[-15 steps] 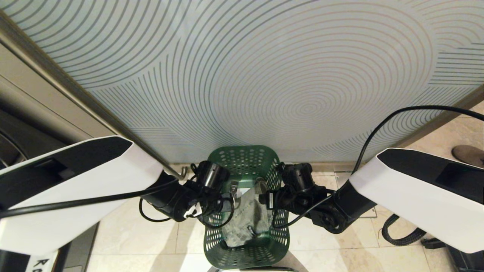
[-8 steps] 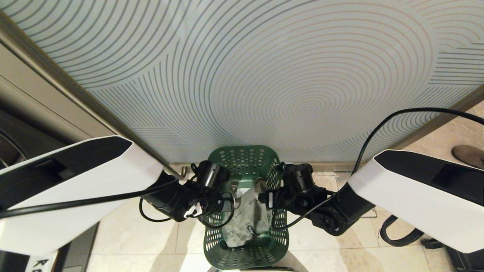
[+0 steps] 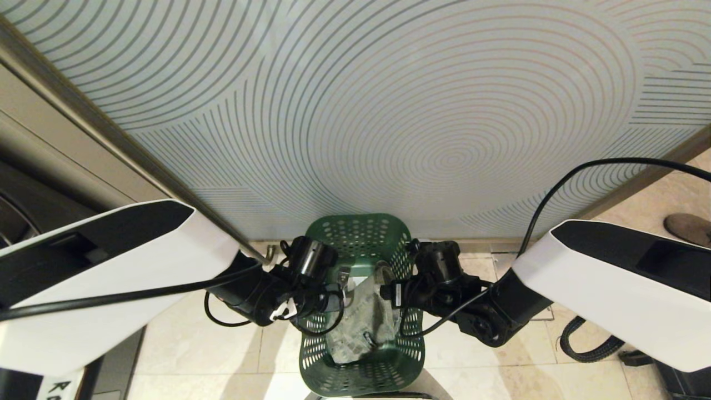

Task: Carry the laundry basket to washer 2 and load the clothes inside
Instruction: Pick up the clothes basket and put it beside the washing machine

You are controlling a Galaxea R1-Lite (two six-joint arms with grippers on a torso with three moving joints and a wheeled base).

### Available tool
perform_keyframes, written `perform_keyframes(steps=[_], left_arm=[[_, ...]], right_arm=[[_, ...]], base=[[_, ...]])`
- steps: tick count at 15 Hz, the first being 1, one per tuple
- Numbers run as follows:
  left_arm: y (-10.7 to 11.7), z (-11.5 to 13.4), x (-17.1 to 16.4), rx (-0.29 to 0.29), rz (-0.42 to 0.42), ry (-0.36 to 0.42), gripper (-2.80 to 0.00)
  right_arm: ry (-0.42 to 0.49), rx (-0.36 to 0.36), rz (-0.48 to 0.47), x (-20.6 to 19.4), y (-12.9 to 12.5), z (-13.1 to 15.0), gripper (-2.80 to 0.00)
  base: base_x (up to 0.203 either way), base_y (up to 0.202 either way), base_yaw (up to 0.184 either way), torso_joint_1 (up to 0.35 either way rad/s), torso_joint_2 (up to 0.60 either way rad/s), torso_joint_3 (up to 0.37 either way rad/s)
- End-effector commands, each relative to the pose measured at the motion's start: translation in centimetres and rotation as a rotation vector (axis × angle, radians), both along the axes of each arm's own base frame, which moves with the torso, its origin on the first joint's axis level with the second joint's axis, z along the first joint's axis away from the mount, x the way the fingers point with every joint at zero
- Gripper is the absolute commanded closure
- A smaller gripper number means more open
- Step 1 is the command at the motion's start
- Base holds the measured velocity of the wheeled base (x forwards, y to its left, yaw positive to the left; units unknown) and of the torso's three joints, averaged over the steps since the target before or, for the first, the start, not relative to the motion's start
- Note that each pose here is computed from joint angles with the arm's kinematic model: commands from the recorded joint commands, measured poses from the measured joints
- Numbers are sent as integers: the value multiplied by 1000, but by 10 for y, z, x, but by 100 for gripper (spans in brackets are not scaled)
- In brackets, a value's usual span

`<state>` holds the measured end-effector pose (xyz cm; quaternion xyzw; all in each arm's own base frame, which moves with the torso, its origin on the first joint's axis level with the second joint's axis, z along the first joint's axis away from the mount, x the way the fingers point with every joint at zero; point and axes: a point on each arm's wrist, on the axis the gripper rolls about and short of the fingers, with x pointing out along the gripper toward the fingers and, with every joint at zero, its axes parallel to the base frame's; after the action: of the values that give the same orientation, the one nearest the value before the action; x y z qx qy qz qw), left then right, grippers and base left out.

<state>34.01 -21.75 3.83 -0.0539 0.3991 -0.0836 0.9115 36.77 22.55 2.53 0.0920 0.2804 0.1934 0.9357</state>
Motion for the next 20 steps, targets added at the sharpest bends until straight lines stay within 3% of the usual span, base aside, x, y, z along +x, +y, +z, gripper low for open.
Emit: perform_keyframes(steps=[1,3,4,5,6,13,16,20], left_arm=[[0,0,0,-2,2,-2,-280],[0,0,0,-3,4,-3,-280],[0,0,0,-3,4,-3,0],[0,1,1,-4,4,-4,0],[-1,1,0,-3,2,-4,0],[0,6,0,-15,4,-8,0],[0,13,-2,-83,-4,15,0],[2,25,-7,-110,6,29,0]], right_arm=[[-11,7,0,0,1,4,-280],[-13,8,-5,0,1,5,-280],[-18,0,-18,1,1,4,-280],[-18,-7,-25,2,1,3,-221],[-20,-7,-24,2,1,3,0],[-13,-1,-26,0,1,2,0],[-17,9,-31,-4,-2,10,0],[-32,31,-33,-14,-7,30,0]], base=[[0,0,0,0,0,0],[0,0,0,0,0,0],[0,0,0,0,0,0],[0,0,0,0,0,0],[0,0,0,0,0,0],[0,0,0,0,0,0],[0,0,0,0,0,0],[0,0,0,0,0,0]])
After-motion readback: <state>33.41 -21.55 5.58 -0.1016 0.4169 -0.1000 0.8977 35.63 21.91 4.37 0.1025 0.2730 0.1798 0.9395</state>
